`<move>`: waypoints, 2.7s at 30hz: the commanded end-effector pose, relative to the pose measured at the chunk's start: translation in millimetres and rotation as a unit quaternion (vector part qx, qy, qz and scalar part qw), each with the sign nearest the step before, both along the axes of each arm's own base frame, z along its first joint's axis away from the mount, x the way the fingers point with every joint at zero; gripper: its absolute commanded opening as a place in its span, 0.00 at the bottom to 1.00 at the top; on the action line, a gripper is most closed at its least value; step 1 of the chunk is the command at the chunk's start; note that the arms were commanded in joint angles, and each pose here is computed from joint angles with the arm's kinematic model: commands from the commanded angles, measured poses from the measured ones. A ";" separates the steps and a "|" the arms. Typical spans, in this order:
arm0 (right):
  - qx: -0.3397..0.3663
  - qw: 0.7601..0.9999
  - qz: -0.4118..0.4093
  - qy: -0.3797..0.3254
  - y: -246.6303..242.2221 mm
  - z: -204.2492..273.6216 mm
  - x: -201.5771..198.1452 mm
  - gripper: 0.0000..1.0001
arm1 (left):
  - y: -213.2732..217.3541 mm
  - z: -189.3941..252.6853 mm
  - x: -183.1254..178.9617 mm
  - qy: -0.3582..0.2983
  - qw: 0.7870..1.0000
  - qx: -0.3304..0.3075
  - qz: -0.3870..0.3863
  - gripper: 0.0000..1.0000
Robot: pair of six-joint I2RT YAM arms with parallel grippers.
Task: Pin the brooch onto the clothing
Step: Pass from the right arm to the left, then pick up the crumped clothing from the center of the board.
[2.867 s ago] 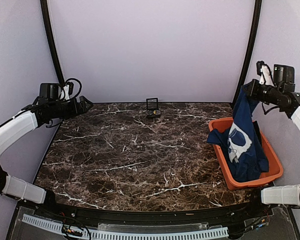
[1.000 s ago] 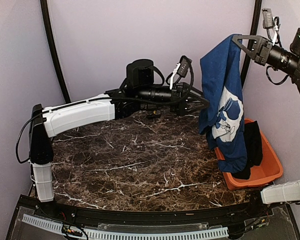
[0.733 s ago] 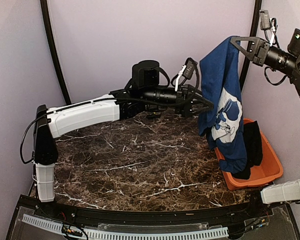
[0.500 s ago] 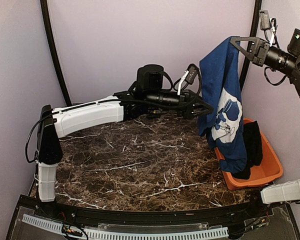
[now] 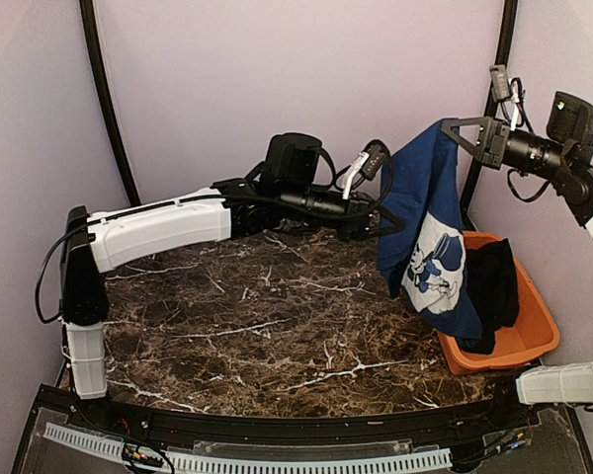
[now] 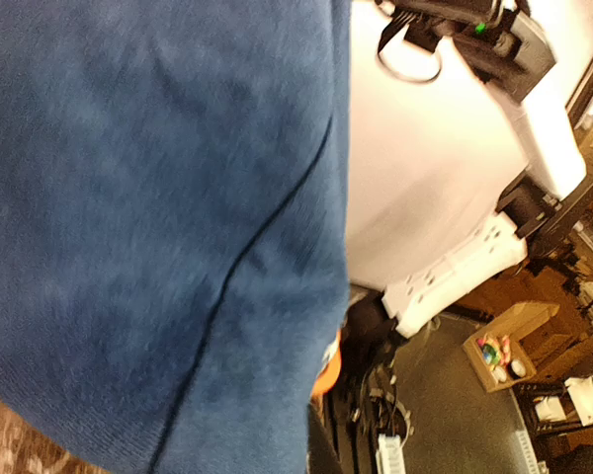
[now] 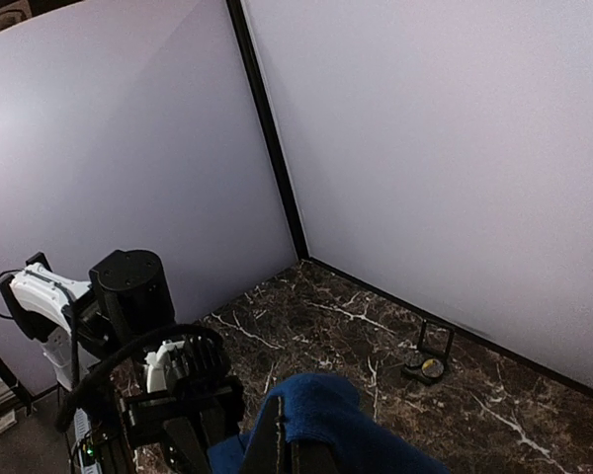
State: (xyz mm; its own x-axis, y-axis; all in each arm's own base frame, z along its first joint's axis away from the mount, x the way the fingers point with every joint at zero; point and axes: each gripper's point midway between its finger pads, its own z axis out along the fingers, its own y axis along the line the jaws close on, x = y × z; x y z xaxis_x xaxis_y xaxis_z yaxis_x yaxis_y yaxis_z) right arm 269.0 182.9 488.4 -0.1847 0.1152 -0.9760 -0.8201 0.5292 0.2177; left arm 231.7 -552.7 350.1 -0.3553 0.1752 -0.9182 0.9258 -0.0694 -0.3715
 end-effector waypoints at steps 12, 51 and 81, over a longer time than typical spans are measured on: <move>-0.112 0.984 0.061 0.127 57.6 -168.3 -13.7 0.29 | 227.9 -116.8 24.4 -0.018 0.890 0.288 0.354 0.01; -0.422 0.860 0.106 0.266 101.9 -359.5 24.5 0.53 | 373.7 -205.8 15.2 -0.018 0.741 0.431 0.514 0.01; -0.490 0.815 0.118 0.285 128.1 -441.5 26.5 0.64 | 364.4 -216.0 17.6 0.002 0.753 0.416 0.510 0.06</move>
